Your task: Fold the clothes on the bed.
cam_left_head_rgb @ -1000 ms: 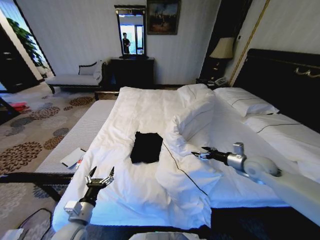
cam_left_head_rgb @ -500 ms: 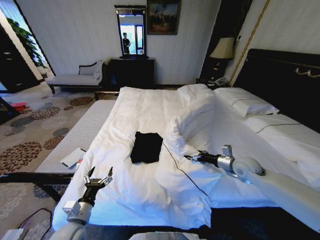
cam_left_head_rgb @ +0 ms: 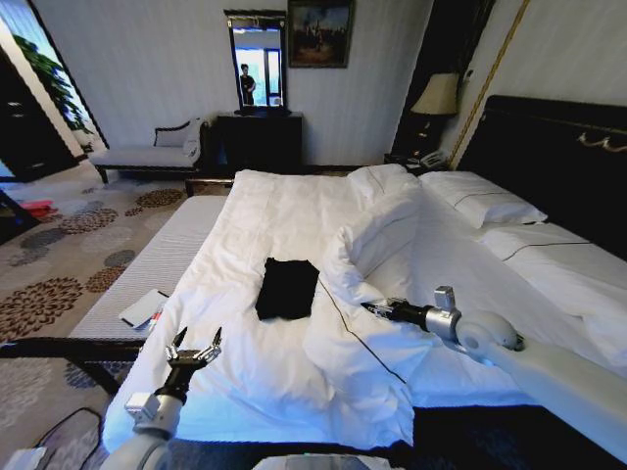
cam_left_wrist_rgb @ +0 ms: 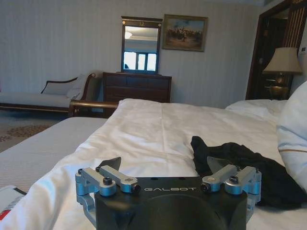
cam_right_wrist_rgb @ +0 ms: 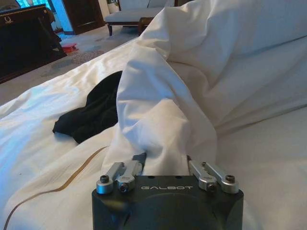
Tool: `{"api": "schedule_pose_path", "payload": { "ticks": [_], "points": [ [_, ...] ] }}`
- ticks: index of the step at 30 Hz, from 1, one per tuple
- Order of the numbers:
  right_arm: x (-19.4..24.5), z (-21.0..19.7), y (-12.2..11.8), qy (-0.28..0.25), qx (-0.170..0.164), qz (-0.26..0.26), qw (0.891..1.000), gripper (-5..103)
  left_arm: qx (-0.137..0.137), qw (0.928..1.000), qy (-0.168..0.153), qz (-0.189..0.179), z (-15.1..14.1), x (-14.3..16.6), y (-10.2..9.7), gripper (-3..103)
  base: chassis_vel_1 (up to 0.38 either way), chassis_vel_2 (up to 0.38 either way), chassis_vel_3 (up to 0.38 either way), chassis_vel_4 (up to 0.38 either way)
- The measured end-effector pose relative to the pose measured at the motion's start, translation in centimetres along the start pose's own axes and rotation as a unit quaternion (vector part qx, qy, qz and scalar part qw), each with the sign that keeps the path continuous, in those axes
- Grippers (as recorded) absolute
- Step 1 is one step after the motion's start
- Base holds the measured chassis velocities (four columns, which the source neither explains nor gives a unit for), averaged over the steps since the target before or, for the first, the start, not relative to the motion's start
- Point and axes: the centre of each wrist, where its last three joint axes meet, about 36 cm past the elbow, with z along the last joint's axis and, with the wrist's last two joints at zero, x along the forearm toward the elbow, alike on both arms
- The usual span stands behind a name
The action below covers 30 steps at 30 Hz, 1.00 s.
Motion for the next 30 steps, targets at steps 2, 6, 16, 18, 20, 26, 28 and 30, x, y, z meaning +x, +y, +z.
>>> {"api": "schedule_pose_path", "payload": {
  "ticks": [2,6,16,18,20,26,28,30],
  "points": [
    [0.1,0.0,-0.1,0.0,0.001,0.002,1.0,31,0.001,1.0,0.0,0.0,0.0,0.0,0.0,100,0.0,0.0,0.0,0.0],
    [0.7,0.1,-0.6,0.002,0.0,0.013,1.0,15,0.002,1.0,0.0,-0.001,0.1,0.1,0.0,100,0.0,0.0,0.0,0.0],
    [1.5,0.6,-0.1,0.002,0.001,0.016,1.0,1,0.003,1.0,-0.006,0.0,-0.2,0.0,-0.2,100,0.0,0.0,0.0,0.0],
    [2.0,0.6,0.1,-0.002,0.006,0.019,1.0,1,0.003,1.0,-0.006,-0.001,-0.2,0.0,-0.2,100,0.0,0.0,0.0,0.0],
    [2.1,0.6,0.1,-0.002,0.011,0.022,1.0,1,0.003,1.0,-0.005,-0.001,-0.2,0.1,-0.1,100,0.0,0.0,0.0,0.0],
    [3.8,-0.6,0.3,-0.024,0.024,0.043,0.998,1,0.003,0.9999,-0.009,-0.004,-0.2,0.0,0.1,100,0.0,0.0,0.0,0.0],
    [4.6,-1.5,0.2,-0.038,0.02,0.053,0.998,1,0.002,0.9999,-0.012,-0.003,-0.4,-0.2,0.2,100,0.0,0.0,0.0,0.0],
    [4.7,-1.8,0.2,-0.041,0.019,0.056,0.997,1,0.002,0.9999,-0.013,-0.002,-0.4,-0.3,0.2,100,0.0,0.0,0.0,0.0]
  ]
}}
